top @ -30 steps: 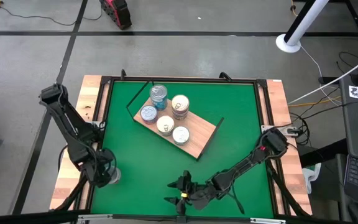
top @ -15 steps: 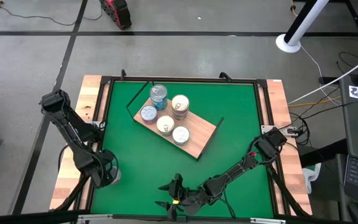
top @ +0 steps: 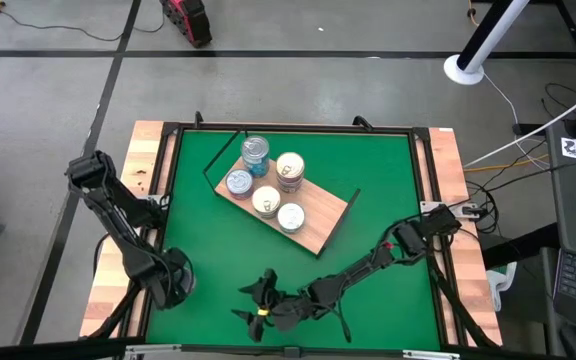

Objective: Stack canned seafood by type on shelf
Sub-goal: Stack the blue and pink tuna can on top of the blue and pink tuna can on the shelf

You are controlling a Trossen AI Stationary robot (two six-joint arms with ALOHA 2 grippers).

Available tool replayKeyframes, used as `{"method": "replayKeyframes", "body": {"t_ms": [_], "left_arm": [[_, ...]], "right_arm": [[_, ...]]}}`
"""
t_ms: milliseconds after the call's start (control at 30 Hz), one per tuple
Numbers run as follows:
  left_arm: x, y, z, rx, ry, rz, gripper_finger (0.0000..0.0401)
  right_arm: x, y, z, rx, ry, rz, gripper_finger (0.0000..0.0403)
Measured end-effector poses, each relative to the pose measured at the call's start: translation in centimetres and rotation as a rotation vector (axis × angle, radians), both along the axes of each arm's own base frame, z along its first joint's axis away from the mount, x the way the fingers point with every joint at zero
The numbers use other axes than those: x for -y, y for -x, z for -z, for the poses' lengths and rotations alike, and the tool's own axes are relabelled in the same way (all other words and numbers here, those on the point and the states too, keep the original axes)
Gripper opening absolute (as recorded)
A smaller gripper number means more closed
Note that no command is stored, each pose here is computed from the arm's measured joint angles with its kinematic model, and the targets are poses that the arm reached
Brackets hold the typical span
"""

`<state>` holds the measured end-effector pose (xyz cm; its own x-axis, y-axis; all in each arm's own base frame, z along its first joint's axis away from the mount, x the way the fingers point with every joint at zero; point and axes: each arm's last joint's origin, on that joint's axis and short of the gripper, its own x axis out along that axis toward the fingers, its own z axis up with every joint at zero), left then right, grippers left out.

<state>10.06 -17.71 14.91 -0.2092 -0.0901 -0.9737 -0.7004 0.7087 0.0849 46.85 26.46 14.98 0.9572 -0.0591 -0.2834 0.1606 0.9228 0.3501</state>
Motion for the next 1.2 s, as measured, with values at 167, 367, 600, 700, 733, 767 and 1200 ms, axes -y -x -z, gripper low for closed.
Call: {"method": "replayKeyframes", "body": {"t_ms": [167,367,600,700,733,767,1200], "left_arm": [[0.3,-0.4,0.3,0.013,0.011,-0.041,0.0000],[0.1,-1.5,0.3,0.091,0.010,-0.095,0.0000],[-0.5,-3.1,0.3,0.187,0.001,-0.142,0.0000],[-0.7,-3.9,0.3,0.243,0.003,-0.162,0.0000],[-0.8,-4.2,0.3,0.262,0.002,-0.167,0.0000],[-0.9,-4.5,0.3,0.282,0.003,-0.174,0.0000],[-1.6,-7.3,-0.1,0.484,0.036,-0.240,0.0000]], "right_arm": [[0.7,-0.5,0.2,-0.012,0.000,0.001,0.0280],[1.3,-0.7,0.3,-0.025,0.009,0.017,0.0280],[1.4,-0.6,0.7,-0.067,0.035,0.020,0.0280],[1.5,-0.5,1.0,-0.101,0.055,0.020,0.0280],[1.5,-0.4,1.1,-0.111,0.061,0.023,0.0280],[1.5,-0.4,1.2,-0.116,0.066,0.028,0.0280],[1.7,0.0,1.9,-0.194,0.120,0.044,0.0280]]}}
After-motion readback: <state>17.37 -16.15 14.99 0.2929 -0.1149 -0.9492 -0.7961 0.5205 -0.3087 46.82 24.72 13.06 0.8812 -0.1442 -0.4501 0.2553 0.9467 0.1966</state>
